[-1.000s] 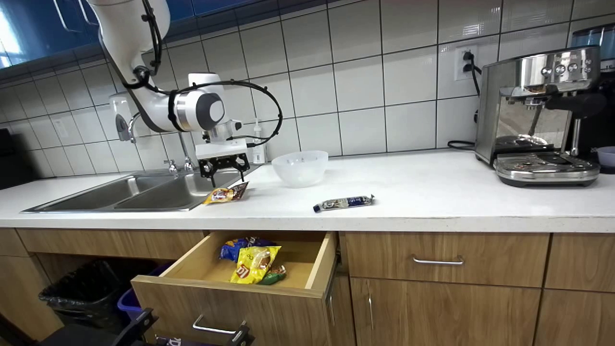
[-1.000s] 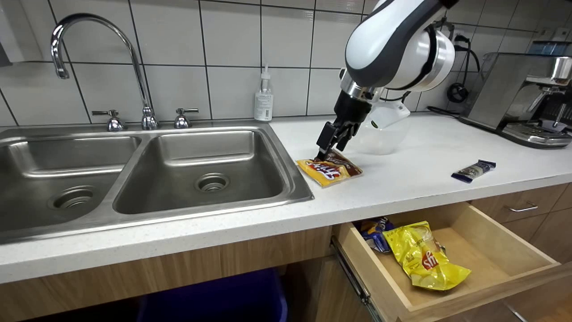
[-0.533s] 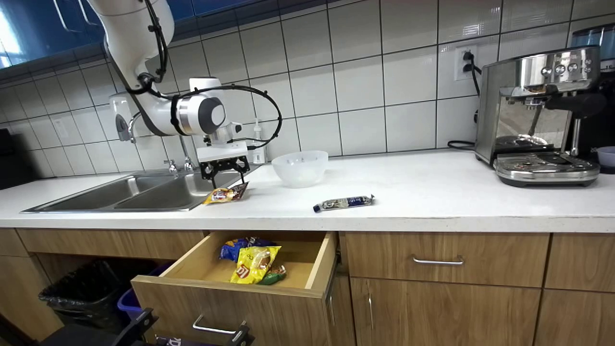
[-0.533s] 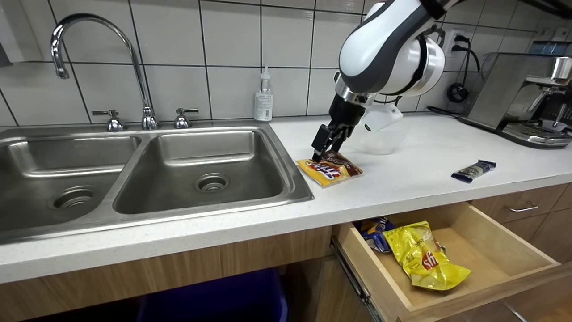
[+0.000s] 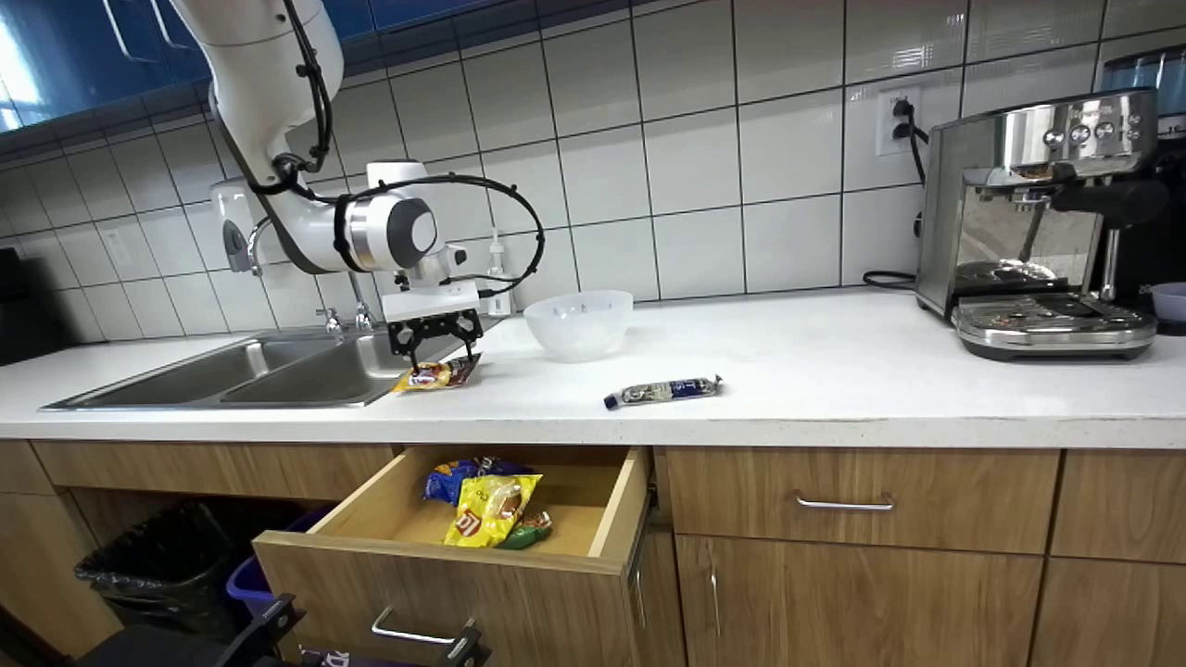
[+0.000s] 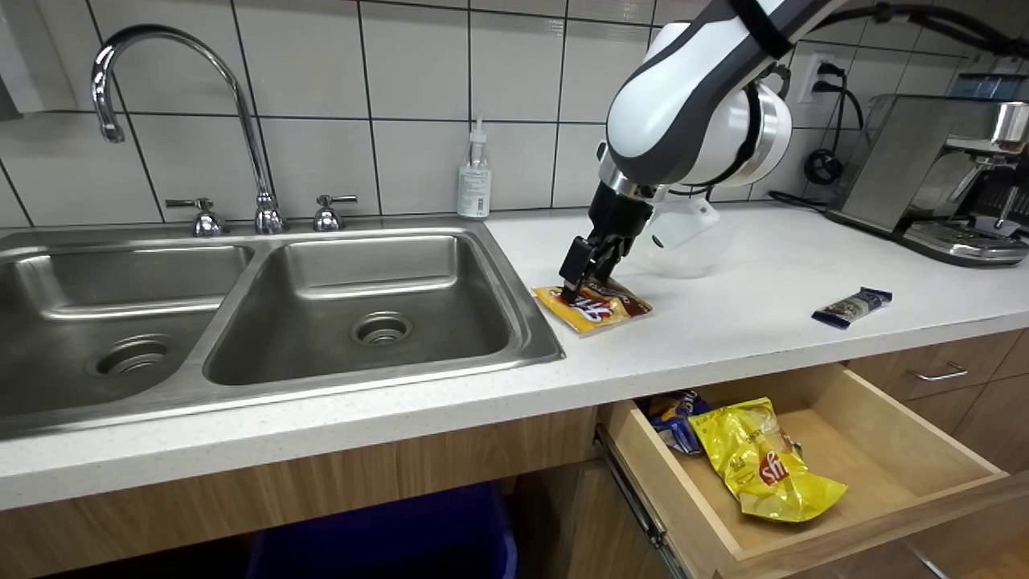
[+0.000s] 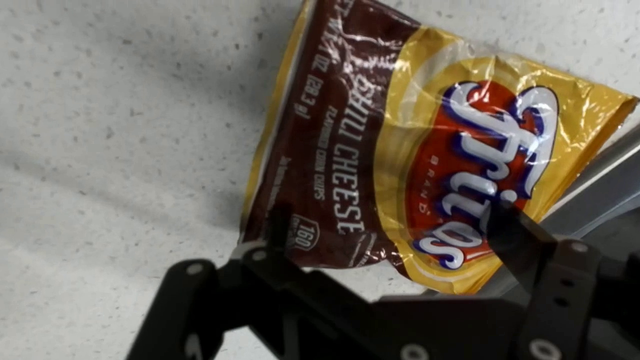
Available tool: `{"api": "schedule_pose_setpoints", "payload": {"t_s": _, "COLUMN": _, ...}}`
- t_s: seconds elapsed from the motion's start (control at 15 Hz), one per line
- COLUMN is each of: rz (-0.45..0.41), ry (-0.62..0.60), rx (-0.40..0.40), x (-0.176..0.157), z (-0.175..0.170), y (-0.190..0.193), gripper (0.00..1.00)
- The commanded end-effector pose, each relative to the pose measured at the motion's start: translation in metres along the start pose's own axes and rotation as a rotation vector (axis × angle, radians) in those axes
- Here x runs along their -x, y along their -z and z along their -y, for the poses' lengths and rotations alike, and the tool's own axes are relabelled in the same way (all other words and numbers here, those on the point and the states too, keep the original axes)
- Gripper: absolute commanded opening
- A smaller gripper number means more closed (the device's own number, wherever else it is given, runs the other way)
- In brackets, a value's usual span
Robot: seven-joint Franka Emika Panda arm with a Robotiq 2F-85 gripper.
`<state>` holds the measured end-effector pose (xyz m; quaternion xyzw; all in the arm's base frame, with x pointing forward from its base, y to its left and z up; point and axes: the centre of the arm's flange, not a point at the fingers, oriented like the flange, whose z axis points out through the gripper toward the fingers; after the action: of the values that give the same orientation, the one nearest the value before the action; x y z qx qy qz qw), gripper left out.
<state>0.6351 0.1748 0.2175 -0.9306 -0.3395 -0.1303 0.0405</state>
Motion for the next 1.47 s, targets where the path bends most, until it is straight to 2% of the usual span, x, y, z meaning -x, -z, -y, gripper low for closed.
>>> {"api": "schedule_pose_setpoints", "payload": {"t_s": 0.0, "rz": -0.002, "ry": -0.009, "rx": 0.015, "x": -0.005, "z": -0.001, "y": -0.004, "gripper": 1.00}}
{"api": "schedule_pose_setpoints", "payload": {"t_s": 1.4, "rz": 0.069, "ry": 0.022, "rx": 0.027, "x": 0.037, "z": 0.002, "y": 0.013, "gripper": 1.00}}
